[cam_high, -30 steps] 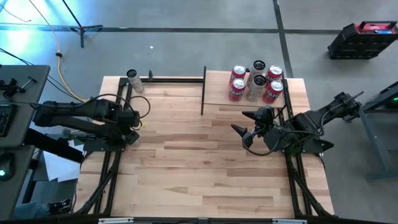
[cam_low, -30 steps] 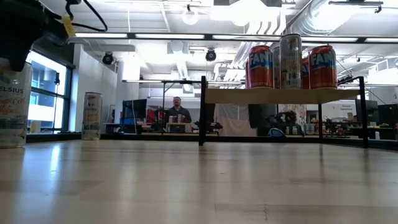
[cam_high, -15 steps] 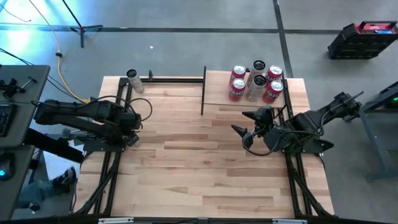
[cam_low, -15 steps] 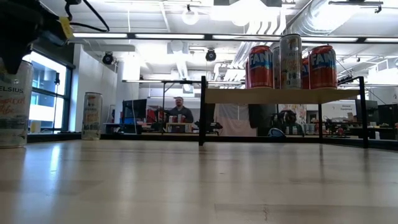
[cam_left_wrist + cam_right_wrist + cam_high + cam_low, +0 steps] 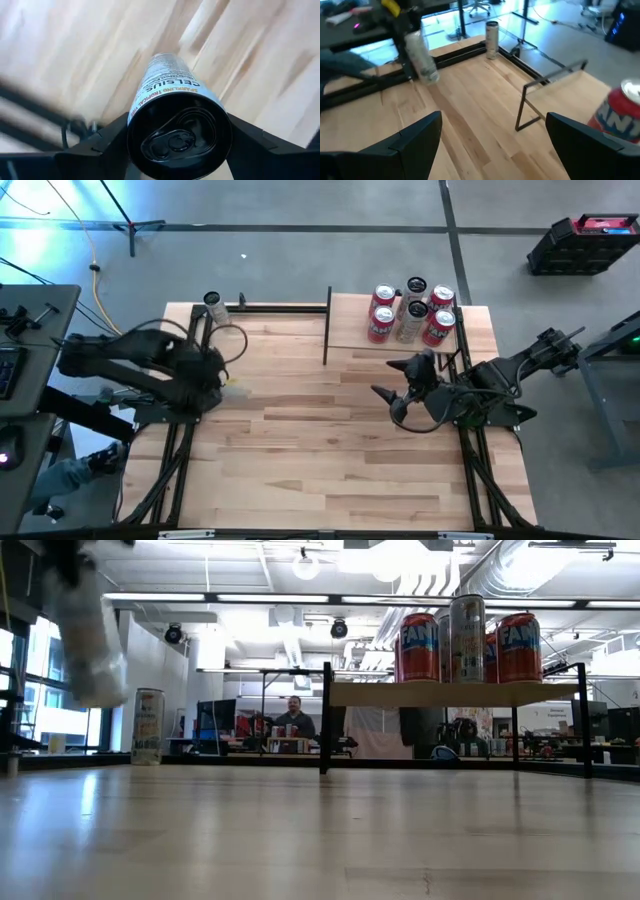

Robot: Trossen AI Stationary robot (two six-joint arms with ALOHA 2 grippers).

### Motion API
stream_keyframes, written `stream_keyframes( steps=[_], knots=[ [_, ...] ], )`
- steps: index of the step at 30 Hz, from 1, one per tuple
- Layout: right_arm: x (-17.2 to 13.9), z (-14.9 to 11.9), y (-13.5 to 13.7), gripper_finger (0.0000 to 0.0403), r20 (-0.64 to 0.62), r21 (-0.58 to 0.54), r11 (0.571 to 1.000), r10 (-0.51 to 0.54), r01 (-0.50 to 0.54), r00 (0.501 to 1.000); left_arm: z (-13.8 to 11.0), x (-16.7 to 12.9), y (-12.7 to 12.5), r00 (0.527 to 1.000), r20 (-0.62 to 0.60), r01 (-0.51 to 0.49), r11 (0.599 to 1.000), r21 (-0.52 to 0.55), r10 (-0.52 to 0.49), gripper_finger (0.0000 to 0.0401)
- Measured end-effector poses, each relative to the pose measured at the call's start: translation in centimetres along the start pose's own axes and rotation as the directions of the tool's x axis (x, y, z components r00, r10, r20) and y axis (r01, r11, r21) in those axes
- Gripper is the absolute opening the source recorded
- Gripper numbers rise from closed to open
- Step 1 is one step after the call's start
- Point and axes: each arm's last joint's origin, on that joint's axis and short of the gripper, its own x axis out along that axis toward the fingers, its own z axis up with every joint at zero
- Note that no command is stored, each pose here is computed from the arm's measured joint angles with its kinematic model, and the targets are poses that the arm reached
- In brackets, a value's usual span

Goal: Place canned beverage on shelf
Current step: Put the white soda can on the shelf

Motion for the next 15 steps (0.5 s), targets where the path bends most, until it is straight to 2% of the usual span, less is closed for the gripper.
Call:
stream_keyframes(
  steps=[3, 6, 10, 15],
  knots=[
    [0.1, 0.2, 0.3, 0.0341, 0.003, -0.079, 0.996, 0.031, -0.031, 1.000, 1.6, -2.0, -1.0, 0.996, 0.077, 0.038, 0.996, 0.084, -0.045, 0.0239],
    [0.5, 0.1, 1.0, 0.0341, 0.004, -0.148, 0.988, 0.048, -0.047, 0.999, 3.6, -2.8, -2.5, 0.993, 0.099, 0.052, 0.987, 0.150, -0.067, 0.0239],
    [1.3, -0.4, 2.0, 0.0341, -0.019, -0.213, 0.973, 0.084, -0.086, 0.996, 6.8, -1.4, -5.0, 0.999, 0.047, 0.015, 0.968, 0.249, -0.027, 0.0239],
    [2.2, -1.2, 2.9, 0.0341, -0.066, -0.261, 0.959, 0.099, -0.113, 0.993, 11.5, 1.0, -8.2, 0.999, 0.040, -0.024, 0.936, 0.350, 0.011, 0.0240]
  ],
)
